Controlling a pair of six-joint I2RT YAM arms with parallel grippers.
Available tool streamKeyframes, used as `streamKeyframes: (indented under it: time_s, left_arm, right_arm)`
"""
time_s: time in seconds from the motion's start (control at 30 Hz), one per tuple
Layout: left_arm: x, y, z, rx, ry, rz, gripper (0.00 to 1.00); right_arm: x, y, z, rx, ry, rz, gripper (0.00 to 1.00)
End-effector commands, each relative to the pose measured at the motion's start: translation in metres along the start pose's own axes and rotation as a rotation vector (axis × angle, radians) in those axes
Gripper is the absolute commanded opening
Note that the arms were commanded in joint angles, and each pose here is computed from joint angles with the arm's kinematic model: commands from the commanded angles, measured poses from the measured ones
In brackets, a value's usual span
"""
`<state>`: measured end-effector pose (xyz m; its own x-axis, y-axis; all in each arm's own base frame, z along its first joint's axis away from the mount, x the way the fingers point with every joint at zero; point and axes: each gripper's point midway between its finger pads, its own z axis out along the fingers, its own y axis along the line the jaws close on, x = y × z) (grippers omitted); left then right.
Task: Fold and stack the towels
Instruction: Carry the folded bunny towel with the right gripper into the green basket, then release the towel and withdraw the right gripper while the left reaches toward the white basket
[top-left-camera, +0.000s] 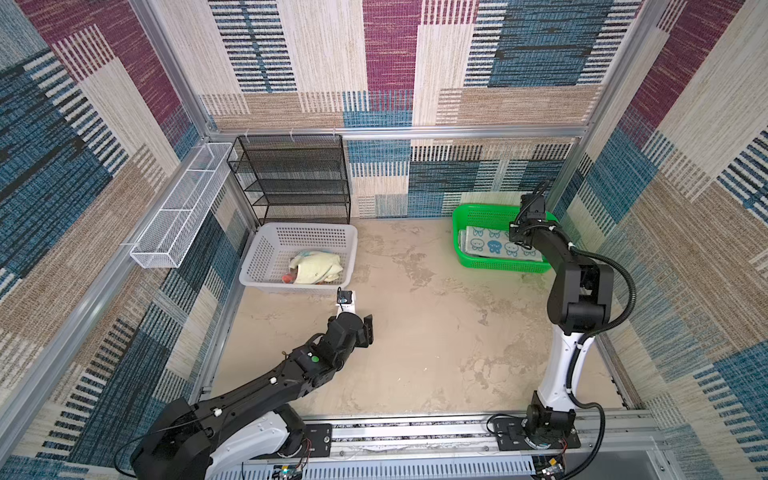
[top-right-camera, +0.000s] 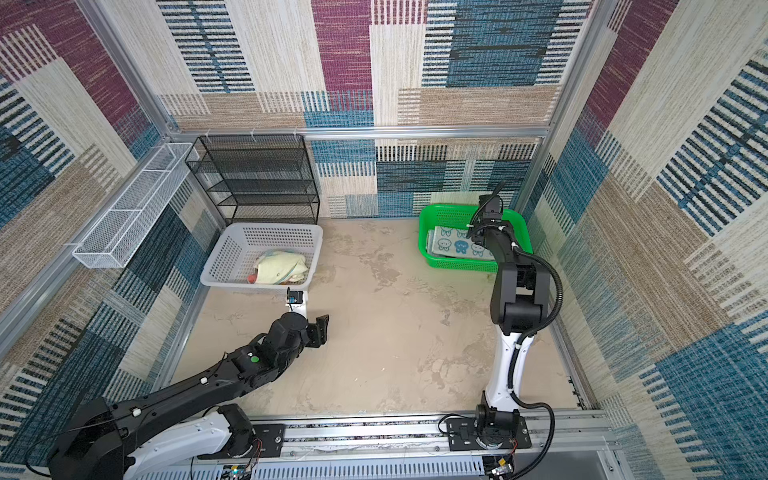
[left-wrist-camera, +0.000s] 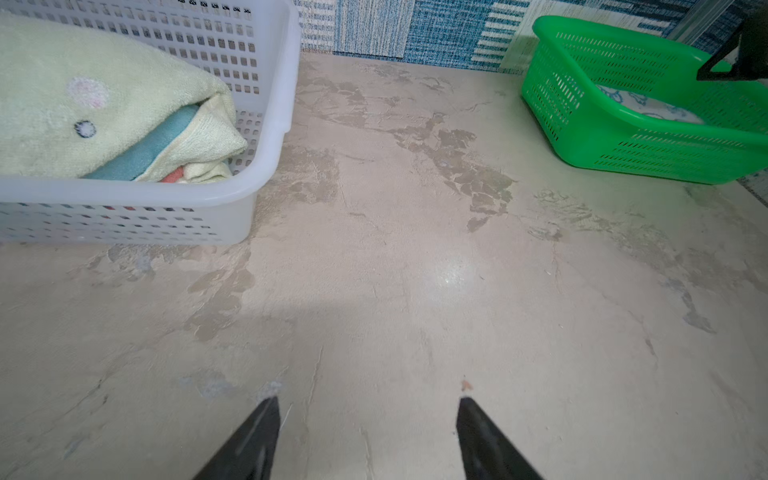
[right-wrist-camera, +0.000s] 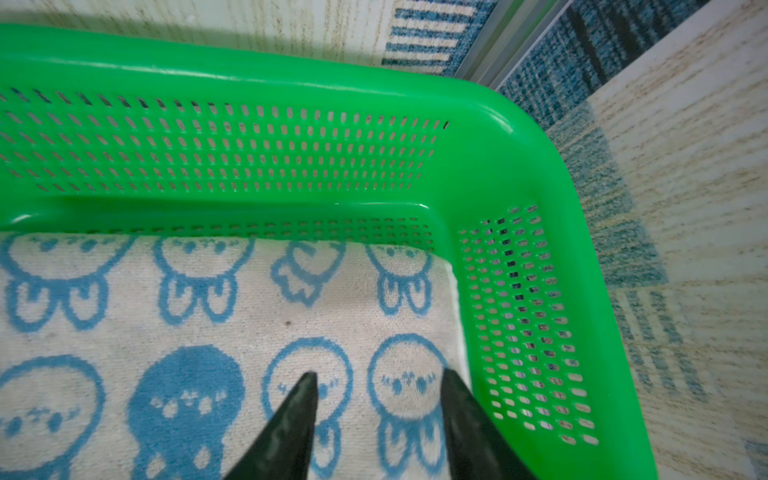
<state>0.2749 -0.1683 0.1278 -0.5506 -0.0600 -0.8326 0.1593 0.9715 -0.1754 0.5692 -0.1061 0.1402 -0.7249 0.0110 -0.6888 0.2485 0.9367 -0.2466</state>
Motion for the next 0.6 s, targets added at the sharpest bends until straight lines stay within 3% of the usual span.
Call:
streamKeyframes:
  time_s: [0.0, 0.13, 0.4, 0.57]
  left_arm:
    - [-0.001, 0.0, 0.0, 0.002, -0.003, 0.021, 0.72]
    - [-0.001, 0.0, 0.0, -0.003, 0.006, 0.03, 0.73]
    - [-0.006, 0.003, 0.005, -0.057, 0.028, 0.019, 0.73]
    - [-0.017, 0.011, 0.007, -0.119, 0.041, -0.013, 0.73]
  right_arm:
    - [-0.012, 0.008, -0.01, -0.062, -0.06, 0.052, 0.75]
    - [-0.015, 0.013, -0.024, -0.109, -0.101, 0.081, 1.0]
    - [-0.024, 0.039, -0.07, -0.202, -0.191, 0.085, 1.0]
    - [-0.015, 0.086, -0.108, -0.3, -0.232, 0.041, 1.0]
